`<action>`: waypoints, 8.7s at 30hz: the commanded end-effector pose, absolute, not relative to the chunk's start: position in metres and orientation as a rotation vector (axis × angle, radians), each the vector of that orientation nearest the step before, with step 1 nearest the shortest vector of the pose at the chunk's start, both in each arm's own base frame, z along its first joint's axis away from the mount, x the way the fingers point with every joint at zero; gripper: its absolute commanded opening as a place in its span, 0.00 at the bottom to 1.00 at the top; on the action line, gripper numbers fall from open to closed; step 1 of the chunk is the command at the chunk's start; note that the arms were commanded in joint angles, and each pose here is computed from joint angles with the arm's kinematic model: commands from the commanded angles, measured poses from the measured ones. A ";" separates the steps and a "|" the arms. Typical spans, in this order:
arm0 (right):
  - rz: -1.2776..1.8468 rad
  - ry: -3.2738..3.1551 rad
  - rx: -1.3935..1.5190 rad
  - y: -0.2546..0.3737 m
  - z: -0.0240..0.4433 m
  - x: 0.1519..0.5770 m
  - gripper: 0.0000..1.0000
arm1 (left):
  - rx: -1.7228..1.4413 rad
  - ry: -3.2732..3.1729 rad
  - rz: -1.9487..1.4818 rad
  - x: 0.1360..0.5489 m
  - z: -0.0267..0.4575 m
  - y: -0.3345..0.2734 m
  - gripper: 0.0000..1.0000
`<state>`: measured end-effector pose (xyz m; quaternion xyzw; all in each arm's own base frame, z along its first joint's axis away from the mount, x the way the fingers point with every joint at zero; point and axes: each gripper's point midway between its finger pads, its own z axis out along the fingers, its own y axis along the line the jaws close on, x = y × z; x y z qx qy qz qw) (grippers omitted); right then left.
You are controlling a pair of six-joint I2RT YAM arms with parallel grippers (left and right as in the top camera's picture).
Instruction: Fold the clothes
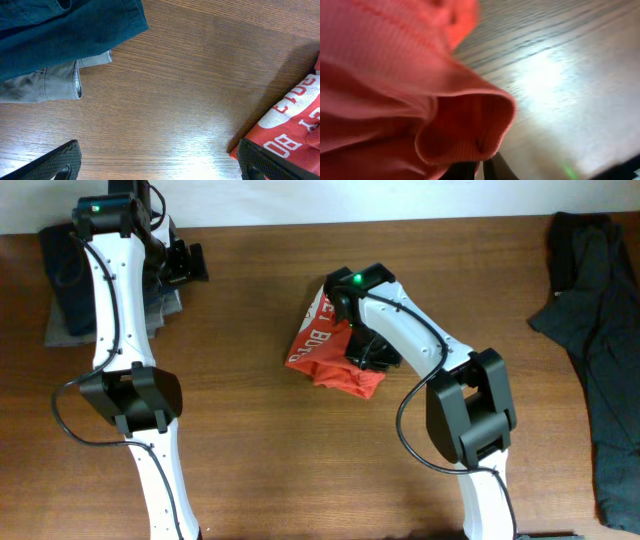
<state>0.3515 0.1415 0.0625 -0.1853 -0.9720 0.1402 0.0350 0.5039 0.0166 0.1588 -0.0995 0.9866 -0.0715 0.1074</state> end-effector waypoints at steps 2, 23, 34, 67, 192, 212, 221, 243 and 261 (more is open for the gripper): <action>0.532 -2.961 -0.599 0.121 0.070 0.347 0.13 | -0.304 2.916 -0.205 0.506 0.151 0.018 0.99; 0.420 -3.277 0.200 0.140 0.129 0.419 0.88 | -0.295 2.914 -0.206 0.506 0.151 0.015 0.99; 0.154 -3.257 0.468 0.153 0.086 0.447 0.62 | -0.283 2.941 -0.208 0.501 0.150 0.009 0.99; 0.076 -3.232 0.468 0.138 0.053 0.452 0.34 | -0.283 2.938 -0.208 0.501 0.150 0.009 0.99; 0.065 -3.412 -0.698 0.089 0.091 0.505 0.04 | -0.240 2.936 -0.207 0.503 0.150 -0.005 0.99; 0.260 -3.292 -0.765 0.038 0.097 0.477 0.75 | -0.241 2.940 -0.207 0.502 0.150 -0.005 0.99; -0.263 -3.257 -0.379 0.097 0.140 0.443 0.62 | -0.241 2.939 -0.207 0.503 0.150 -0.005 0.99; -0.307 -2.949 -0.144 0.158 0.018 0.347 0.16 | -0.243 2.948 -0.207 0.500 0.150 -0.005 0.99; 0.059 -2.953 -0.306 0.108 0.056 0.330 0.04 | -0.242 2.947 -0.207 0.501 0.150 -0.005 0.99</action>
